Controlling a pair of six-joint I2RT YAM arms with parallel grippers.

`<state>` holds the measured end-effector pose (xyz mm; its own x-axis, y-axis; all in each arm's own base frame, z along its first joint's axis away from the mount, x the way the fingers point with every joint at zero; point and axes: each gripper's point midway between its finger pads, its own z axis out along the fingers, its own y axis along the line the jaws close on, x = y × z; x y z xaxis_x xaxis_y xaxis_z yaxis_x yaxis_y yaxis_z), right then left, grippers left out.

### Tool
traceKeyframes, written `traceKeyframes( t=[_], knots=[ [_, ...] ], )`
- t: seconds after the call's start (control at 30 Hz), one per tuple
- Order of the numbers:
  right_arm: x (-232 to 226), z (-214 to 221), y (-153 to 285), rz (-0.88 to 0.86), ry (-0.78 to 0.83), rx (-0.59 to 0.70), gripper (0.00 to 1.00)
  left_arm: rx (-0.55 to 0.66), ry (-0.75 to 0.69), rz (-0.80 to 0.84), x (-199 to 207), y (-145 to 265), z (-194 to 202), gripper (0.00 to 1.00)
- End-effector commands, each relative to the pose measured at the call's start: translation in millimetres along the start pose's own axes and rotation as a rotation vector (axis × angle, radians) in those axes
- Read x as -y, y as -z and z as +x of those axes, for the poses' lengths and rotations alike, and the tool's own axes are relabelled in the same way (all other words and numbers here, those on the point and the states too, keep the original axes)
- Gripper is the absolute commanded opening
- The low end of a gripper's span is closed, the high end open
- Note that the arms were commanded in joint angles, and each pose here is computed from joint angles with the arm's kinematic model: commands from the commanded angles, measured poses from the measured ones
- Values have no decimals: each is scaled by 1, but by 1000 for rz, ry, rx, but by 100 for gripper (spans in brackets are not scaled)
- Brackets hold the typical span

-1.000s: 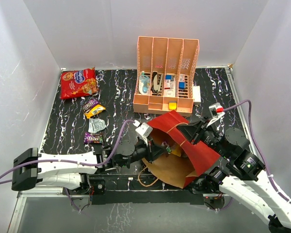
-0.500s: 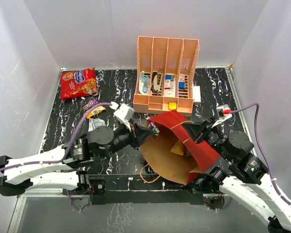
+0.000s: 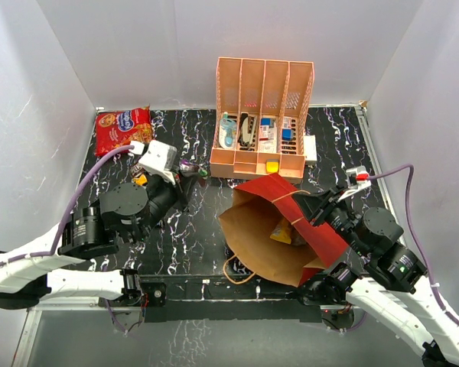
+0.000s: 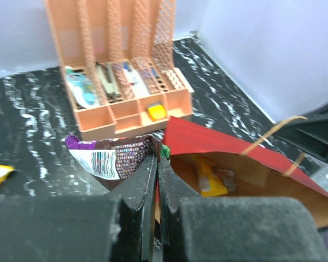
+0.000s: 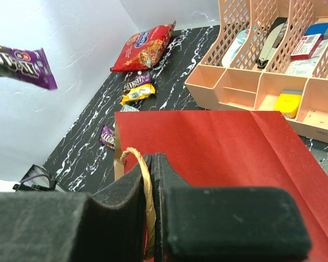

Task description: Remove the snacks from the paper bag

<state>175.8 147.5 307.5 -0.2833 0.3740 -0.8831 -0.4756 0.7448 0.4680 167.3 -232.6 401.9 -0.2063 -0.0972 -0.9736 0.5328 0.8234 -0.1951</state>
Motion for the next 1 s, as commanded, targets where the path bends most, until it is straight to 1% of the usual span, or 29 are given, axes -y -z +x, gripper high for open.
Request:
traceKeyframes(
  t=[0.0, 0.13, 0.23, 0.37, 0.5, 0.63, 0.73, 0.83, 0.9, 0.97],
  knots=[
    [-12, -28, 6, -30, 5, 74, 8, 34, -163, -212, -42, -2, -12, 0],
    [-14, -28, 7, -43, 1, 72, 8, 36, -212, -289, -66, -22, -3, 0],
    [-16, -29, 8, -46, 0, 69, 8, -9, -208, -357, -96, -45, 11, 0],
    [-17, -31, 12, -50, -4, 73, 8, -94, -185, -463, -143, -72, 41, 0],
    [-17, -32, 14, -51, -9, 74, 8, -189, -138, -647, -207, -86, 74, 0],
    [-17, -31, 13, -51, -5, 70, 8, -207, -134, -844, -257, -82, 88, 0],
    [-18, -32, 12, -53, 5, 62, 8, -245, -94, -984, -287, -70, 99, 0],
    [-20, -31, 11, -58, 11, 53, 8, -253, -35, -1059, -305, -51, 107, 0],
    [-20, -31, 12, -62, 14, 53, 8, -262, -30, -1099, -315, -36, 115, 0],
    [-20, -31, 13, -62, 16, 56, 8, -296, -34, -1148, -322, -19, 128, 0]
  ],
)
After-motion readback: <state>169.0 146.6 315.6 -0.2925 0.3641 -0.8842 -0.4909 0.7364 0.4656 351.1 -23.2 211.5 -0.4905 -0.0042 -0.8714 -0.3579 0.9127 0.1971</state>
